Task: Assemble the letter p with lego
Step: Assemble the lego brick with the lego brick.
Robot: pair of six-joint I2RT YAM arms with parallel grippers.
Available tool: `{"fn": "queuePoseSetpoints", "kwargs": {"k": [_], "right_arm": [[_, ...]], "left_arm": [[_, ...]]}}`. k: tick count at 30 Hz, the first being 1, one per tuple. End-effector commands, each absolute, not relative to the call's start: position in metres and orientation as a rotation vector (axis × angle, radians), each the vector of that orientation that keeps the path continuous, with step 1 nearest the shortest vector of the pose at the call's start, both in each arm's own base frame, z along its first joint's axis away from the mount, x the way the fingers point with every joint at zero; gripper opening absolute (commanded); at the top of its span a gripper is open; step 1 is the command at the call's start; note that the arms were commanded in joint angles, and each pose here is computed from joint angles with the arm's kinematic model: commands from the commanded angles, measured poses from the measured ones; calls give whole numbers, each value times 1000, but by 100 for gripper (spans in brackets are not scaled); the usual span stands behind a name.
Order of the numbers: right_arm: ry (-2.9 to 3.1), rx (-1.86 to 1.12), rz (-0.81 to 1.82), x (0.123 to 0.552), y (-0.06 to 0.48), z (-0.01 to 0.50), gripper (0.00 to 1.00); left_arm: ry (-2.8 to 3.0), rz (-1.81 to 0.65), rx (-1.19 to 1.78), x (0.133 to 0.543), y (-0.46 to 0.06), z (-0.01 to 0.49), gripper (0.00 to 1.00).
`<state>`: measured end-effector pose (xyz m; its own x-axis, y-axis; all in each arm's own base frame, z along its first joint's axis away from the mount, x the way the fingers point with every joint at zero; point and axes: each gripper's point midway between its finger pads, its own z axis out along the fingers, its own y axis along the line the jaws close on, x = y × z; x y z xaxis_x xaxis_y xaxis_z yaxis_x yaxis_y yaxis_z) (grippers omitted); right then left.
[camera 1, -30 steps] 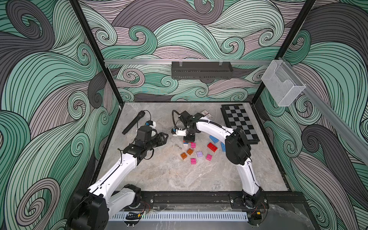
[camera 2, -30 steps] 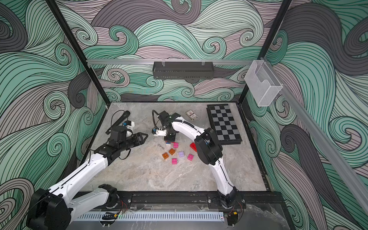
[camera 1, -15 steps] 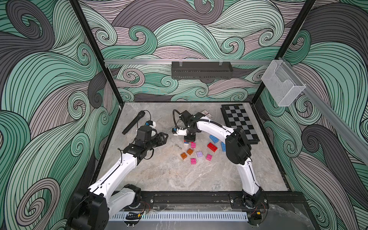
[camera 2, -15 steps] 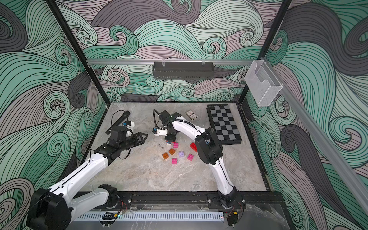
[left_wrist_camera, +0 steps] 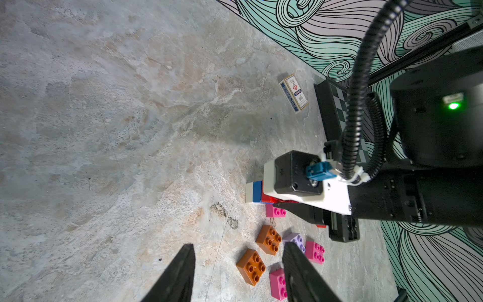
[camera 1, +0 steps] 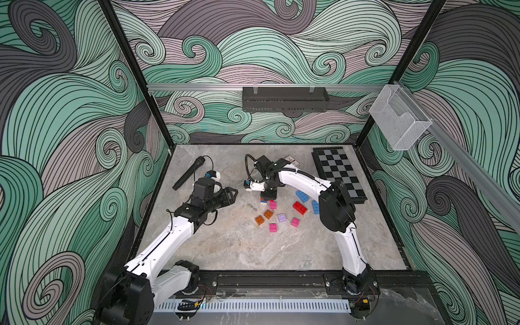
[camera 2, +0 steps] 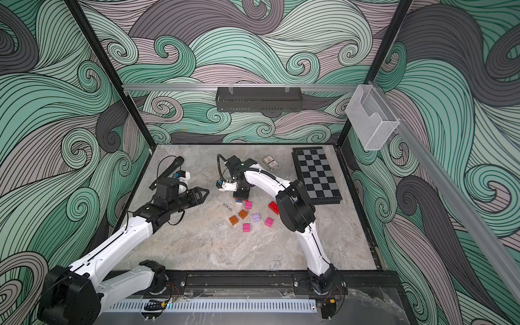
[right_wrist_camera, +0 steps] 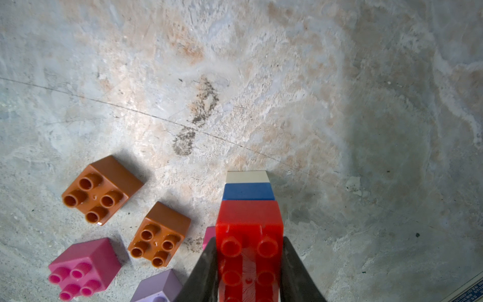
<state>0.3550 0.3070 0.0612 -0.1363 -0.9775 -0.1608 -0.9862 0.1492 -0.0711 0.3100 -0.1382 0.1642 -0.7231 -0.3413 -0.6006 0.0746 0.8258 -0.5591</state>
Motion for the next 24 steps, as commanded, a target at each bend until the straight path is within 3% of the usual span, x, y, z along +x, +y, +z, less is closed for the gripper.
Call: {"fn": "queuePoseSetpoints", "kwargs": {"k": [1,24], "right_arm": [[2324,-1999,92,345,292,38,24],[2349,-2050,85,341,295,19,22]], "left_arm": [[2264,-752,-200,313,-138,165,55],[2280,-764,-202,314,-141,161,55]]}}
